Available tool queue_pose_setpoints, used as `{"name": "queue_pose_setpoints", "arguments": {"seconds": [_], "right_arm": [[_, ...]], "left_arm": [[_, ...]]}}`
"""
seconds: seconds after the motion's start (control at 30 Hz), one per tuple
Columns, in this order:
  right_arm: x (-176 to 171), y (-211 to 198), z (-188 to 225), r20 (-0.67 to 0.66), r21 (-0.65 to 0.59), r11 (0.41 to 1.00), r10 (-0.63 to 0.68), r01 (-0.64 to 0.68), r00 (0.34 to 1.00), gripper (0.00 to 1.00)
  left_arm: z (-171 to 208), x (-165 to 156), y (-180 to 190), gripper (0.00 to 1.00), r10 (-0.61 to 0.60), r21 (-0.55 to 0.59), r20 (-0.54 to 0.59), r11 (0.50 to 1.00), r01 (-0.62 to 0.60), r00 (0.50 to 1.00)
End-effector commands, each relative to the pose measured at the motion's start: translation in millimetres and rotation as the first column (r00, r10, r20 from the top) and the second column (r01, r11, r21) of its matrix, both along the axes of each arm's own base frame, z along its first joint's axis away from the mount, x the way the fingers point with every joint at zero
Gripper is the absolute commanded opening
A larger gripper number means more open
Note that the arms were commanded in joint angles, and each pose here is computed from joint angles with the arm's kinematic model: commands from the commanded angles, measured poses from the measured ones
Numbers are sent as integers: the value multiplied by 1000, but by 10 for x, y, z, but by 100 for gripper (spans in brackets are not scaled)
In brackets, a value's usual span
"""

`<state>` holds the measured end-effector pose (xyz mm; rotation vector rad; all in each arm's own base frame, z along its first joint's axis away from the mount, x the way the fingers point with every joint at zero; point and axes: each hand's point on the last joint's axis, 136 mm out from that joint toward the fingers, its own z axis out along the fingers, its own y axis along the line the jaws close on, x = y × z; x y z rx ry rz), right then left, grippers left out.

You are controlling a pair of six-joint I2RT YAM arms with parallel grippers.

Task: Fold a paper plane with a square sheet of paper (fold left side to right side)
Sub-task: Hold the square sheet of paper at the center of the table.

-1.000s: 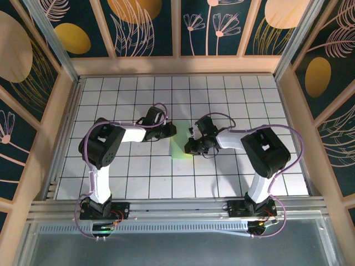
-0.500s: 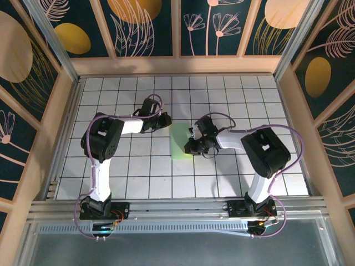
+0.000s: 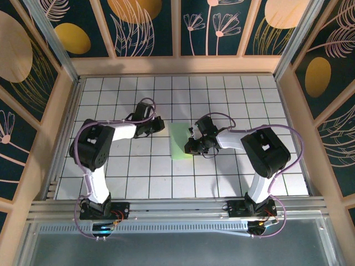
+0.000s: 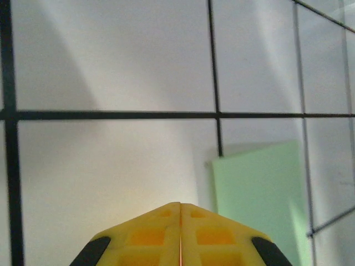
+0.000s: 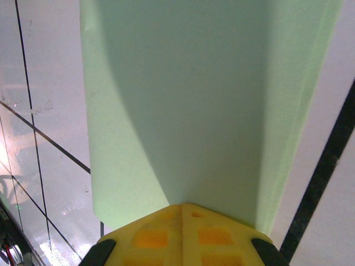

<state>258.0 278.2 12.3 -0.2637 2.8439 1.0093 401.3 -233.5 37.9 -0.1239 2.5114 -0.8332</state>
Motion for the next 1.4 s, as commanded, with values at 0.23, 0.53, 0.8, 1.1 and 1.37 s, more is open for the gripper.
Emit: {"name": "queue_pose_setpoints", "arguments": {"seconds": [0.23, 0.53, 0.8, 1.1, 1.37], "right_arm": [[-216, -465, -514, -86, -242, 969, -71, 49, 994, 0], [-240, -460, -527, -89, -245, 968, -67, 43, 994, 0], [-225, -428, -495, -80, -233, 971, -64, 44, 995, 0], [90, -73, 32, -10, -58, 997, -55, 54, 998, 6], [270, -186, 506, 49, 56, 993, -108, 105, 993, 36]], "left_arm": [[251, -776, -459, 8, -139, -142, -49, 981, 131, 989], [28, -839, -615, 8, -191, -160, -106, 972, 173, 976], [-242, -834, -505, 7, -151, -79, -152, 987, 141, 977], [-443, -932, -373, 5, -126, -11, -195, 992, 127, 973], [-493, -970, -356, 4, -125, 4, -202, 992, 128, 971]]}}
